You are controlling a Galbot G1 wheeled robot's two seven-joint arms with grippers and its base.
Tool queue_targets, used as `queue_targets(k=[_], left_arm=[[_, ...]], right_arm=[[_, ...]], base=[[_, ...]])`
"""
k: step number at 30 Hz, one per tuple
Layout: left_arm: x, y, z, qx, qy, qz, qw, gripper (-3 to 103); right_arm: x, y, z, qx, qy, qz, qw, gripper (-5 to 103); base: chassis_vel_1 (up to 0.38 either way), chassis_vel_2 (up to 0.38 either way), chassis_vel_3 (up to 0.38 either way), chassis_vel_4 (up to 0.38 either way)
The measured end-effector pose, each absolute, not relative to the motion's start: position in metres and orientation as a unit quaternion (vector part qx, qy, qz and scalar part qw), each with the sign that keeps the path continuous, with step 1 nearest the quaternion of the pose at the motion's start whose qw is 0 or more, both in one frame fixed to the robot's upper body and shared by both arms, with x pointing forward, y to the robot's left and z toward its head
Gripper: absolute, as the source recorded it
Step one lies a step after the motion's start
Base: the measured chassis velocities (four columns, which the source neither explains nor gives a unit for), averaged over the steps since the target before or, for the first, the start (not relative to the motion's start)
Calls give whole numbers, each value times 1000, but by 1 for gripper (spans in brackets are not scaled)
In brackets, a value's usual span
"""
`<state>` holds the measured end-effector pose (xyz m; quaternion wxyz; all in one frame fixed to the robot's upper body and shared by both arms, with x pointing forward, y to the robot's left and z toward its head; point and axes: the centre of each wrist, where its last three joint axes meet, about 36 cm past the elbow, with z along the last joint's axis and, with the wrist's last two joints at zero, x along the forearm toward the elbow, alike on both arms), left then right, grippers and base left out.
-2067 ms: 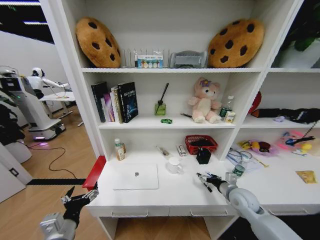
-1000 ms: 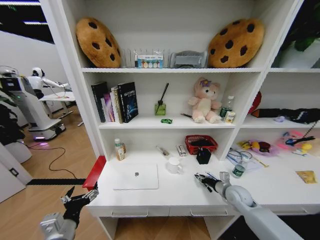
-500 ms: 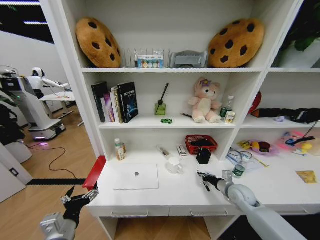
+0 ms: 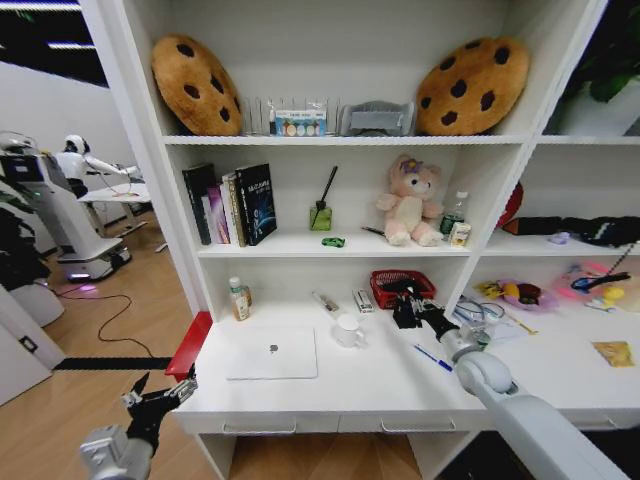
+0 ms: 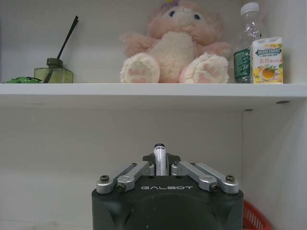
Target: Organize the objects on the table.
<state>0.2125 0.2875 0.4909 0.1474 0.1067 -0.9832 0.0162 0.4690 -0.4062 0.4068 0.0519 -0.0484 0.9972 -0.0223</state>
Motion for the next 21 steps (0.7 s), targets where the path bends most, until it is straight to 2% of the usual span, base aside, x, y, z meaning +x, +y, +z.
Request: queue_targets(k=[5,14,21], left_arm=[[212,287,491,107,-983,16,147,100],[212,287,491,107,-983,16,147,100],[212,287,491,107,-983,16,147,100]], right_arm=[[497,-410,387,-24,995,-54,80,10],[546,-416,381,-12,992,-57,114,10],[563,-426,373,-5,993,-62,102,10]], base=[[0,0,0,0],[0,0,0,0],[0,0,0,0]])
